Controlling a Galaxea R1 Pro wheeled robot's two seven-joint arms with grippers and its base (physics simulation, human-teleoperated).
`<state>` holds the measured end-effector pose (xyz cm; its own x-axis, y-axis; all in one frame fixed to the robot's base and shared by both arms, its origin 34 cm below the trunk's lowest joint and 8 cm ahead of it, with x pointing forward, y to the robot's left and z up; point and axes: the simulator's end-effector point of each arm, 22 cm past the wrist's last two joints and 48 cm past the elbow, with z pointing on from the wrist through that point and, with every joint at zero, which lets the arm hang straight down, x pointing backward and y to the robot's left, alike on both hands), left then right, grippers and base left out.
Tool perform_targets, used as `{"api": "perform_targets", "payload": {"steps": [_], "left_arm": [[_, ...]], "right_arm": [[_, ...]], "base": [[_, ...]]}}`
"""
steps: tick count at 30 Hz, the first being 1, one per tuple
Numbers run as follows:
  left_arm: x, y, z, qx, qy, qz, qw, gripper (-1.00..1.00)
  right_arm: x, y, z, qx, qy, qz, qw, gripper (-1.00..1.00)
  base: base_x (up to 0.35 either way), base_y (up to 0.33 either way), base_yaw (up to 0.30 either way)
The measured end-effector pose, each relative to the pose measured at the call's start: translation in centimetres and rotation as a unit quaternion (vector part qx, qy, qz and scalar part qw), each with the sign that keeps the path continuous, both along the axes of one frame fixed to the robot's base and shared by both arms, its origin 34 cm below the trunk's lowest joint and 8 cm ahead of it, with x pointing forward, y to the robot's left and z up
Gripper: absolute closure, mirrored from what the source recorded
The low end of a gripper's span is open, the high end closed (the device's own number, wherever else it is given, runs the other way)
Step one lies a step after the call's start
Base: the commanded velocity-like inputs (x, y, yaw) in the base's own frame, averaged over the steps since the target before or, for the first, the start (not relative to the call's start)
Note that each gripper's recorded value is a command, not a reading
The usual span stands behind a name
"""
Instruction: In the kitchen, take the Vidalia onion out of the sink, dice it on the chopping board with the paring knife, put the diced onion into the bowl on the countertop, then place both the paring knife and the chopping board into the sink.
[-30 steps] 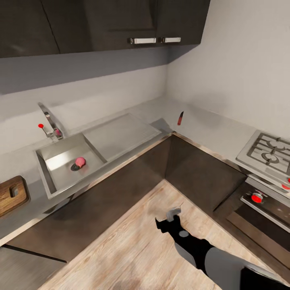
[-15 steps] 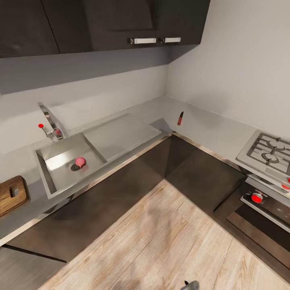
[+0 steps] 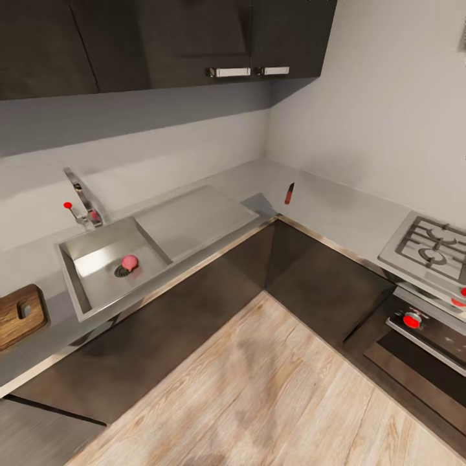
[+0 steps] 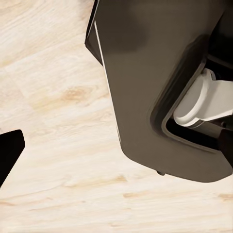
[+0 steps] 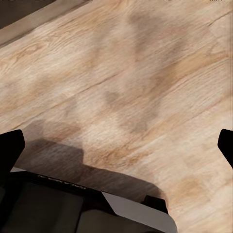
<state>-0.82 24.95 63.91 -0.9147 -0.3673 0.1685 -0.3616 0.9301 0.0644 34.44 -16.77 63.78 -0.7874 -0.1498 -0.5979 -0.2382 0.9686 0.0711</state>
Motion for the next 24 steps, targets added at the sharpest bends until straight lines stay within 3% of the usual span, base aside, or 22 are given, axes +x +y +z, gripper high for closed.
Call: {"api": "perform_targets", "payload": {"steps": [24], "left_arm": [[2.8,2.3,-0.5,0.027,-0.051,-0.004,0.9983,-1.00]], "right_arm": [[1.3,-0.3,0.9,-0.003,-0.019,-0.004,0.9998,-1.00]], "base": [[0.000,0.000,0.010]]}}
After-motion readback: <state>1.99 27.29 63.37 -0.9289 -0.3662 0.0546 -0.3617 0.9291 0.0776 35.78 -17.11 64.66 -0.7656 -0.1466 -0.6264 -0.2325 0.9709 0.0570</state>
